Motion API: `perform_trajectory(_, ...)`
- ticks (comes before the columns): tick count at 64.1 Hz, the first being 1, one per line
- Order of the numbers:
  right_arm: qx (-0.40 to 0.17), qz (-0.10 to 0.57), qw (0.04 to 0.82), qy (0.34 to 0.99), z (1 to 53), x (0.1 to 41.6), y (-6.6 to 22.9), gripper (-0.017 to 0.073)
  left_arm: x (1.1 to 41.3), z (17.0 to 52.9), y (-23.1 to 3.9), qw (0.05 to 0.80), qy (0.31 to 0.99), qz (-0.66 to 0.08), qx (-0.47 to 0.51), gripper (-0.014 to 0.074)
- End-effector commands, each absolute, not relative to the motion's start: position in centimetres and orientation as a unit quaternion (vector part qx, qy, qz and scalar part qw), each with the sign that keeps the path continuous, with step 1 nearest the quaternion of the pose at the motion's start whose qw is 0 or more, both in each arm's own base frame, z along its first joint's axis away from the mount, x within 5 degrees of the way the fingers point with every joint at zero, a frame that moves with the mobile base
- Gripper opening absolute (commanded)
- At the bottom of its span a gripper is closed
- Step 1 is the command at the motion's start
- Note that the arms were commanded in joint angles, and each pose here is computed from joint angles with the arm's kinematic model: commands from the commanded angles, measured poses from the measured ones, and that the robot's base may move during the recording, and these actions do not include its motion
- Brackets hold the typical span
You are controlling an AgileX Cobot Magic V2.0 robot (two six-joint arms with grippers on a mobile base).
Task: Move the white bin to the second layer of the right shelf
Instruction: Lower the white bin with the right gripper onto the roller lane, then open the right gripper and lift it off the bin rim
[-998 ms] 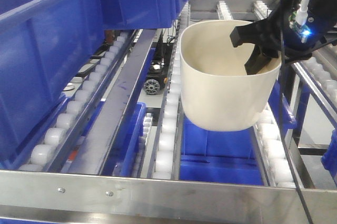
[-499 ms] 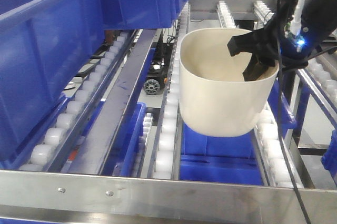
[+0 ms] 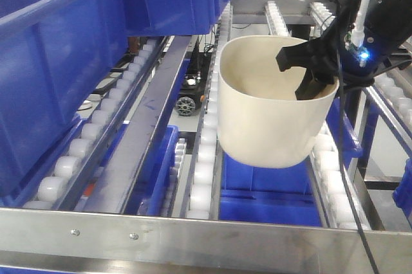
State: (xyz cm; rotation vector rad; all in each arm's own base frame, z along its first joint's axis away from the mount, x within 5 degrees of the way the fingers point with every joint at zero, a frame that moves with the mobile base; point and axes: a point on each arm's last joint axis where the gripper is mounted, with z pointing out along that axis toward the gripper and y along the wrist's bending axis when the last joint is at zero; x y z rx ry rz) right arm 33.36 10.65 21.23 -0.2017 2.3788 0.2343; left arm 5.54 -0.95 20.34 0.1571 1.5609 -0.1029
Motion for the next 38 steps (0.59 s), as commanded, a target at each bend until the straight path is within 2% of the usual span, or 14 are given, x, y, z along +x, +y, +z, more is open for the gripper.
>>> perform_trajectory(1,-0.074,0.102,0.438,0.89,24.8,33.8,10.5,0.0245,5.6,19.9,-0.9,0.728,0.681,-0.049,0.063,0.0085)
perform_trajectory(6,-0.073,0.104,0.447,0.886,25.3,33.7,10.4,0.0359,5.6,19.9,-0.9,0.728,0.681,-0.049,0.063,0.0085)
perform_trajectory(12,-0.073,0.106,0.457,0.88,26.0,33.5,10.4,0.0427,5.6,19.9,-0.9,0.728,0.681,-0.049,0.063,0.0085)
perform_trajectory(38,-0.071,0.115,0.494,0.859,29.2,32.1,10.0,0.0435,5.6,19.9,-0.9,0.728,0.681,-0.049,0.063,0.0085)
